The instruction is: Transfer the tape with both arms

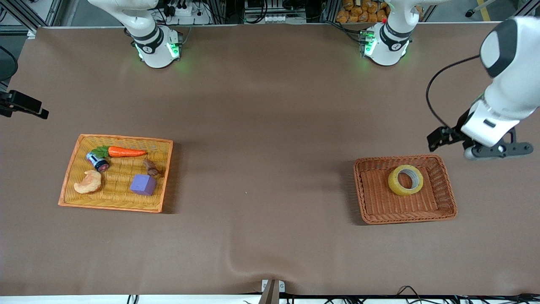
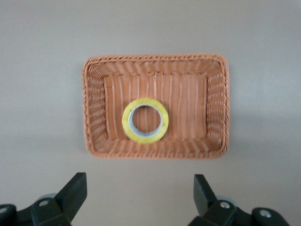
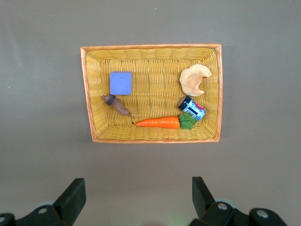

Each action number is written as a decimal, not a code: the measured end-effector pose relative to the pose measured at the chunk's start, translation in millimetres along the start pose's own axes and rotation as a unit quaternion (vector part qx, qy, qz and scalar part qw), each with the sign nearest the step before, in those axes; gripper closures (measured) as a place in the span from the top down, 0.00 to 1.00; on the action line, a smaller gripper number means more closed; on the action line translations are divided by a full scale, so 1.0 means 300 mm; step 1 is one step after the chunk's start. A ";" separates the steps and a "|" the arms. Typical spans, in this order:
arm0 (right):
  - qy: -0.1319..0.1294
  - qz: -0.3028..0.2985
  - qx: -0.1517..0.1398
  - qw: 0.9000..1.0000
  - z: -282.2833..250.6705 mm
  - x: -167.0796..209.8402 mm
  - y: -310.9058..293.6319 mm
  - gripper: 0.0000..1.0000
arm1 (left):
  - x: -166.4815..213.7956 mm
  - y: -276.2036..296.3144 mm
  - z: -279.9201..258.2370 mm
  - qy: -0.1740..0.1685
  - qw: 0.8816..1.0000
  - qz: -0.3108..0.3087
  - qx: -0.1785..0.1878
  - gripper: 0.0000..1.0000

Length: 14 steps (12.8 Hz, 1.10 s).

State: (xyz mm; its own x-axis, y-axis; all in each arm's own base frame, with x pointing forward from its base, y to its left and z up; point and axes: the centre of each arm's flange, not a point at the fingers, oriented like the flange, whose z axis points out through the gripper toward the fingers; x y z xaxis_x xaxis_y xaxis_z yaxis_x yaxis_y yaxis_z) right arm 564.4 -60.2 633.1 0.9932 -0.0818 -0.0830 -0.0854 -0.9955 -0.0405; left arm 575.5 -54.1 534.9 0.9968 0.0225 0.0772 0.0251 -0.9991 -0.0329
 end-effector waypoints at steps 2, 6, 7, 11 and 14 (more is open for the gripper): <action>0.000 -0.002 0.000 1.000 0.001 0.000 -0.007 1.00 | -0.011 -0.007 -0.087 -0.005 1.000 -0.001 -0.001 1.00; -0.001 -0.003 0.001 1.000 0.001 0.000 -0.008 1.00 | -0.018 -0.009 -0.155 -0.017 0.999 0.037 -0.005 1.00; -0.001 -0.003 0.001 1.000 0.001 0.000 -0.008 1.00 | -0.024 -0.010 -0.169 -0.026 0.999 0.041 -0.007 1.00; -0.001 -0.003 0.001 1.000 0.001 0.000 -0.010 1.00 | -0.037 -0.037 -0.262 -0.042 0.998 0.033 -0.020 1.00; -0.001 -0.003 0.001 1.000 0.001 0.000 -0.010 1.00 | -0.032 -0.047 -0.260 -0.044 0.998 0.031 -0.020 1.00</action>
State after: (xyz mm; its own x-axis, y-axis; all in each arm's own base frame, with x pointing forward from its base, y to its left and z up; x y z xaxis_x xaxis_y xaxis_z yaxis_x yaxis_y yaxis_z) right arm 564.6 -57.1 633.0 0.9936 -0.0754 -0.0840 -0.0792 -0.9960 -0.0422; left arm 559.6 -42.8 612.4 0.9992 -0.0384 -0.0116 -0.0383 -0.9993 0.0050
